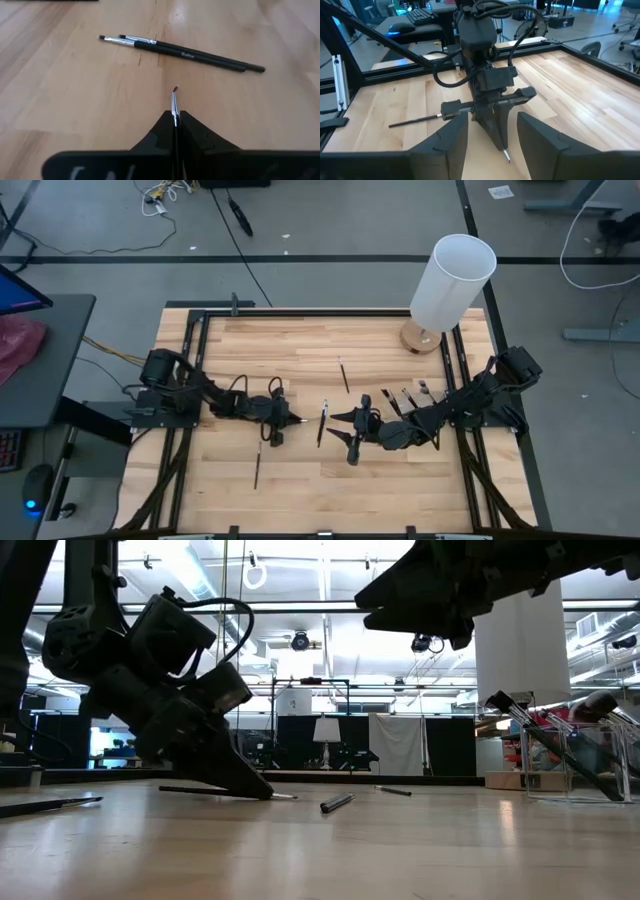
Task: Put items in baskets/containers
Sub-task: Put the black liner brush into the transparent organizer
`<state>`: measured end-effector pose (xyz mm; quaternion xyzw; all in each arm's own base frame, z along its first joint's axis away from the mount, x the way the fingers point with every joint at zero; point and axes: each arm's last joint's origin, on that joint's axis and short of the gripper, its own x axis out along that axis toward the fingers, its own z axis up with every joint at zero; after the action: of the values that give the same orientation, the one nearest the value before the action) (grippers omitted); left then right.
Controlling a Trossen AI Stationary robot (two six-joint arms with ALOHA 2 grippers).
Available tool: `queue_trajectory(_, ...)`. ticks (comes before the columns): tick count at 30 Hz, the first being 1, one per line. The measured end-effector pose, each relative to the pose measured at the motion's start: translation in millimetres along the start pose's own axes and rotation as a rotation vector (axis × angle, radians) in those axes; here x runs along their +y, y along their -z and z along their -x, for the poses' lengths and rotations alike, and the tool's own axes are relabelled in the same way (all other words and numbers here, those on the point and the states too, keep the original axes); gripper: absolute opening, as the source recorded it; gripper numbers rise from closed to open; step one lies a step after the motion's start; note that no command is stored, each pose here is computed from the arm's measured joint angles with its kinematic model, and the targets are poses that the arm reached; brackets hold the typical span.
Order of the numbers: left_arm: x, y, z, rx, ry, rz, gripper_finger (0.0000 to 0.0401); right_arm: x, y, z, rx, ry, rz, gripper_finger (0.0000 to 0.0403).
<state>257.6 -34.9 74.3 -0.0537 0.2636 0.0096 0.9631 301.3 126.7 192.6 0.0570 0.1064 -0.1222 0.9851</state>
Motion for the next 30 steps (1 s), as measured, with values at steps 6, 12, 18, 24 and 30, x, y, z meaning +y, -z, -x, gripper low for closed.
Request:
queue_trajectory(6,-1.3,-7.5,1.7,-0.055,0.010,0.021,0.0016,-0.2,1.6,0.0,0.015,-0.004,-0.006,0.0174)
queue_trajectory(12,-2.5,-14.7,2.3,-0.127,0.021,0.049,0.0013,-0.2,1.7,0.0,0.017,-0.004,-0.005,0.0174)
queue_trajectory(18,-5.0,-29.7,5.4,-0.279,0.061,0.095,0.0017,0.8,5.6,0.6,0.062,-0.048,-0.012,0.0174)
queue_trajectory(24,-11.0,-52.5,15.9,-0.512,0.225,0.136,0.0013,-1.9,16.9,1.9,0.174,-0.050,-0.013,0.0174)
queue_trajectory(30,-20.2,-69.4,25.1,-0.648,0.334,0.155,0.0014,1.8,13.6,-3.1,0.079,-0.042,-0.022,0.0174)
